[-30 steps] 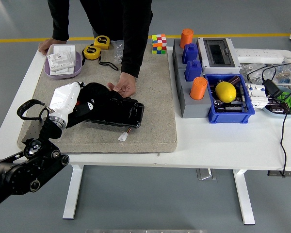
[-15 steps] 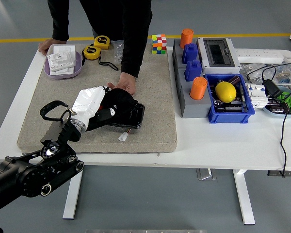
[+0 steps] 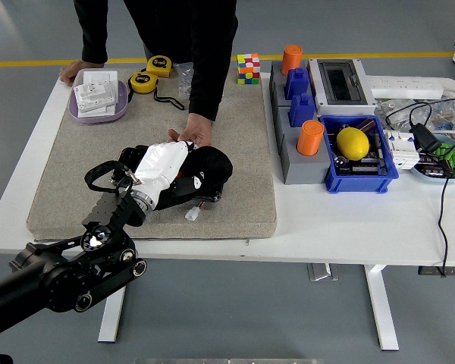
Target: Pick the rag up,wipe the panel,place it on the desk
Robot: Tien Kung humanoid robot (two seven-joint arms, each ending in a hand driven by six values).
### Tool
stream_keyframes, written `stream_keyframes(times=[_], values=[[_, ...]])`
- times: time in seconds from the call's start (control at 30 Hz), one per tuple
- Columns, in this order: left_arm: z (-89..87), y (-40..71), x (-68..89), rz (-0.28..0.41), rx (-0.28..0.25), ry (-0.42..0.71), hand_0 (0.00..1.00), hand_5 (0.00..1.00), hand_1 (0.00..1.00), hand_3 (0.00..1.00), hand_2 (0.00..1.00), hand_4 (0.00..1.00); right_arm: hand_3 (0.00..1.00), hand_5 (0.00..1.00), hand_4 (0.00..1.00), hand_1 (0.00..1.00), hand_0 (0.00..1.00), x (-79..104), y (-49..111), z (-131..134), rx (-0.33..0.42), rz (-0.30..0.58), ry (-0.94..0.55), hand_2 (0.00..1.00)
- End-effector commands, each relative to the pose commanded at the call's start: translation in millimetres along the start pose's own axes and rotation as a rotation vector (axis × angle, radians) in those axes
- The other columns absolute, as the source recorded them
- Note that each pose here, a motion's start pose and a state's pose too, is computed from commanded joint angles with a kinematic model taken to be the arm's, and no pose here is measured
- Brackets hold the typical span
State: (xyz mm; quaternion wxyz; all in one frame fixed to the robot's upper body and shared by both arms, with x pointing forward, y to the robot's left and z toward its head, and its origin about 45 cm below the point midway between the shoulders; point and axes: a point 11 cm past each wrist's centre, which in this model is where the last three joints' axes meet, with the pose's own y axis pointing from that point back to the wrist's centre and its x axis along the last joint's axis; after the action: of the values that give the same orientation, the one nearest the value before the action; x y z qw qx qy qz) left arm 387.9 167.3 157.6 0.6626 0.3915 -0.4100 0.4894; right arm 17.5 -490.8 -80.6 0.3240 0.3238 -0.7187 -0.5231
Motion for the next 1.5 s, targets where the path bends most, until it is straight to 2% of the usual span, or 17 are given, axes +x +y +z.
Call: stream_keyframes(times=[0.37, 0.5, 0.93, 1.17, 1.5], values=[[15.4, 3.6, -5.3, -0.015, -0.035, 0.002, 0.275, 0.002, 0.163, 0.412, 0.508, 0.082, 0.620, 0.571, 0.998, 0.625, 0.736, -0.3, -0.1, 1, -0.002, 0.000, 0.002, 0.694], [14.0, 3.8, -5.9, -0.015, -0.029, 0.004, 0.276, 0.002, 0.163, 0.412, 0.508, 0.081, 0.619, 0.571, 0.998, 0.625, 0.737, -0.6, -0.2, 1, -0.003, -0.001, 0.003, 0.694], [-20.7, -2.3, 7.5, 0.034, 0.068, 0.008, 0.275, 0.002, 0.162, 0.411, 0.508, 0.071, 0.619, 0.570, 0.998, 0.625, 0.739, 0.7, 0.0, 2, -0.005, 0.003, 0.000, 0.695], [-42.2, -1.1, 13.4, 0.054, 0.121, 0.004, 0.274, 0.002, 0.163, 0.412, 0.507, 0.077, 0.619, 0.571, 0.998, 0.625, 0.738, 1.9, 0.1, 4, -0.007, 0.006, -0.001, 0.694], [-62.9, -0.7, 21.7, 0.078, 0.171, -0.007, 0.274, 0.002, 0.163, 0.412, 0.508, 0.078, 0.620, 0.571, 0.998, 0.624, 0.738, 2.0, 0.2, 4, -0.006, 0.007, -0.004, 0.694]])
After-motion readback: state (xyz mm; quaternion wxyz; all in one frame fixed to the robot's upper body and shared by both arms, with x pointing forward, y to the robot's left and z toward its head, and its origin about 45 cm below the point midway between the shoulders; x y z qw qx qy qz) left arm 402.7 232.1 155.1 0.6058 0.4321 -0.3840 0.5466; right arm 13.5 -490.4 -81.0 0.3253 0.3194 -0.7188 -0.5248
